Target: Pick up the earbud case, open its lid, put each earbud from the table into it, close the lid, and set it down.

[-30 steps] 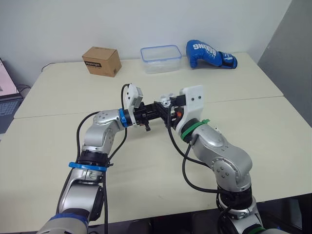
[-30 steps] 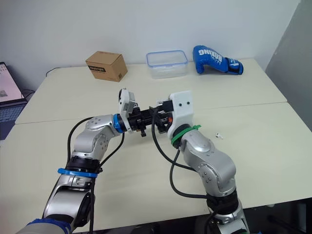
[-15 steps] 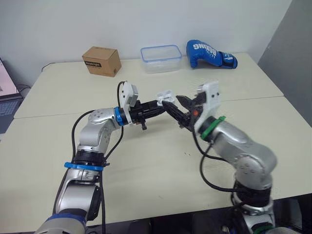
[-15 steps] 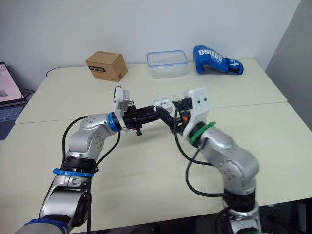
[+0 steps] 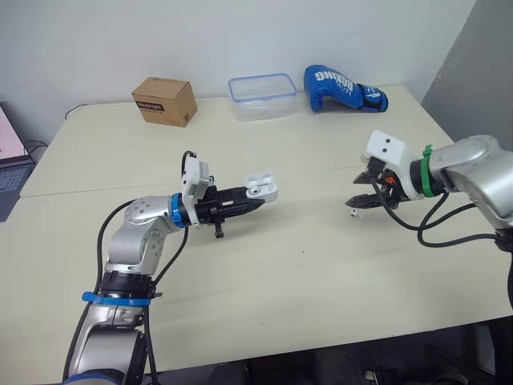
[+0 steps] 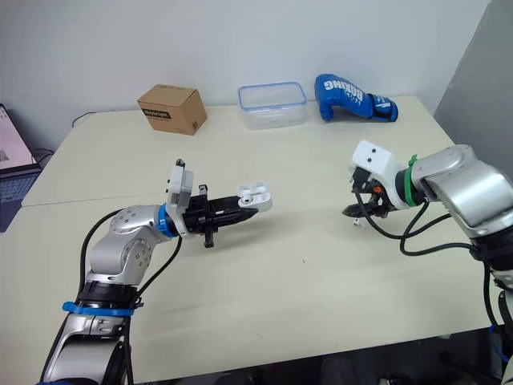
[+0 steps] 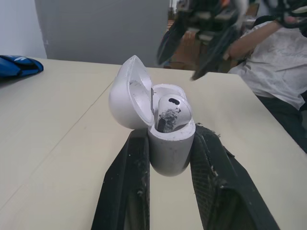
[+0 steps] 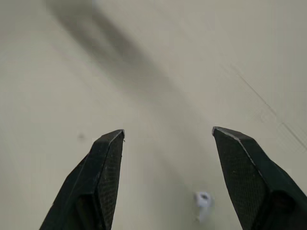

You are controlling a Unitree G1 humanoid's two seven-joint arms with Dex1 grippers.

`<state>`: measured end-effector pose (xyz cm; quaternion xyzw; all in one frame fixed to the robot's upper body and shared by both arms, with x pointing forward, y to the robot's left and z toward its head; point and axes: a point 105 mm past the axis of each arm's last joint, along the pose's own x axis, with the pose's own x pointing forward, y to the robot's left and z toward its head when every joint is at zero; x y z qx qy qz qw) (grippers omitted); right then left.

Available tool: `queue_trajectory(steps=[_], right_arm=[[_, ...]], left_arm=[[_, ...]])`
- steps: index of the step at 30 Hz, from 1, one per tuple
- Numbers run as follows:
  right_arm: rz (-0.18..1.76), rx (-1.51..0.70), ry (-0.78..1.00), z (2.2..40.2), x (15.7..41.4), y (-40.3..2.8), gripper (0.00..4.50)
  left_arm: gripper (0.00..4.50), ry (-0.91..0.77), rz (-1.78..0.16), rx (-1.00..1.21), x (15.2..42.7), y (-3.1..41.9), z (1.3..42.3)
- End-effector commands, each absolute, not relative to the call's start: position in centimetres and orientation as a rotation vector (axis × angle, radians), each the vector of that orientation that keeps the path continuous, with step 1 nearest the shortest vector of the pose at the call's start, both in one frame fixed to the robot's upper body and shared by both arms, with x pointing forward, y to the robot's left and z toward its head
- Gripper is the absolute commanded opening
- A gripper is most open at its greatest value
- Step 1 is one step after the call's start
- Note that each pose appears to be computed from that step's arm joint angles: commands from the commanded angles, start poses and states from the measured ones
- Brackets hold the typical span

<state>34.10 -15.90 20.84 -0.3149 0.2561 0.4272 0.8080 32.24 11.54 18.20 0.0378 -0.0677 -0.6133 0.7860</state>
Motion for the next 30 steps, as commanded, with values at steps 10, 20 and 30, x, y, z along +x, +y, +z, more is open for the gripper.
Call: queue_trajectory(steps=[10, 20, 30], right_arm=[[0.821, -0.774, 0.865, 16.3, 38.4, -17.4, 3.05], [0.783, -0.791, 0.914, 14.9, 39.1, -18.6, 3.05], [0.799, -0.795, 0.919, 14.7, 38.8, -18.4, 2.69]], left_arm=[[0.79, -0.215, -1.347, 0.104, 29.7, 11.3, 19.6], [0.79, -0.199, -1.331, 0.106, 29.5, 11.6, 19.3], [0.79, -0.196, -1.335, 0.108, 29.7, 11.3, 19.2]])
